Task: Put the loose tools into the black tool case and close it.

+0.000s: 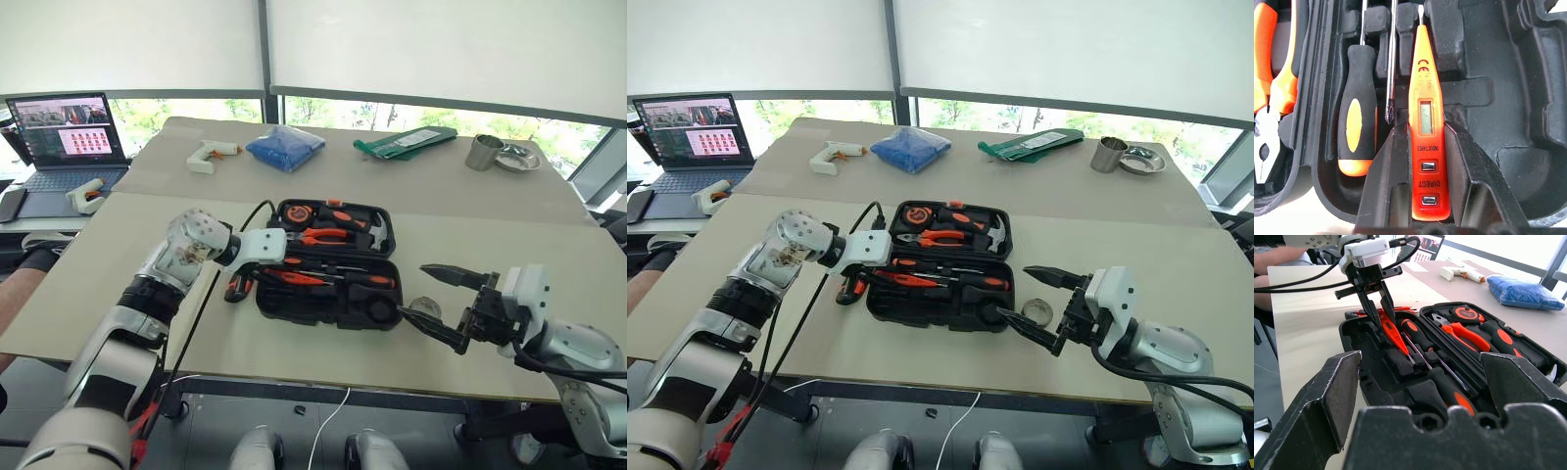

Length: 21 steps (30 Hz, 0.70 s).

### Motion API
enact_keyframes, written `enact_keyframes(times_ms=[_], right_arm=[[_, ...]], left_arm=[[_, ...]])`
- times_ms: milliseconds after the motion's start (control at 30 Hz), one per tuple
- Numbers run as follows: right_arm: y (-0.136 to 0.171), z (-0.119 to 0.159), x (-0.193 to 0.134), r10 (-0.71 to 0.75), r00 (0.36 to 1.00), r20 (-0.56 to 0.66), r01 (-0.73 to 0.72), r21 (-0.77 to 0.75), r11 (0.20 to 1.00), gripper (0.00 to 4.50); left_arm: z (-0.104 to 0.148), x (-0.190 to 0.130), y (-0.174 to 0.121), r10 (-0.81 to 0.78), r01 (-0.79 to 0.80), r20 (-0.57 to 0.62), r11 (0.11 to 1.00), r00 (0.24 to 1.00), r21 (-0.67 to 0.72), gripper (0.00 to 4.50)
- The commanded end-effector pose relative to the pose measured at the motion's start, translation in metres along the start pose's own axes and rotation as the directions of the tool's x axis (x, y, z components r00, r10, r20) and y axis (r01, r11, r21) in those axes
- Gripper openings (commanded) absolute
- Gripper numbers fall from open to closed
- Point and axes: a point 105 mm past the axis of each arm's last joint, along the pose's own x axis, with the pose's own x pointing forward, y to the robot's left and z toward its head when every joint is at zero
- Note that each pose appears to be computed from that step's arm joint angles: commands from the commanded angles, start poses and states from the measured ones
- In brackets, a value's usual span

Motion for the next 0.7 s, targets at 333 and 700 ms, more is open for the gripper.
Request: enact_keyframes(times_ms=[333, 700], right_arm=[[0.004, 0.013, 0.003, 0.007, 0.999, 0.047, -0.007, -0.010, 1.000, 4.50], [0.004, 0.011, 0.007, 0.019, 0.999, 0.048, -0.019, -0.005, 1.000, 4.50]], left_arm=[[-0.010, 0.010, -0.008, -0.073, 0.069, -0.129, 0.997, 0.989, -0.038, 0.47], [0.026, -0.005, -0.002, -0.050, 0.058, 0.116, 0.995, 0.992, -0.075, 2.46]])
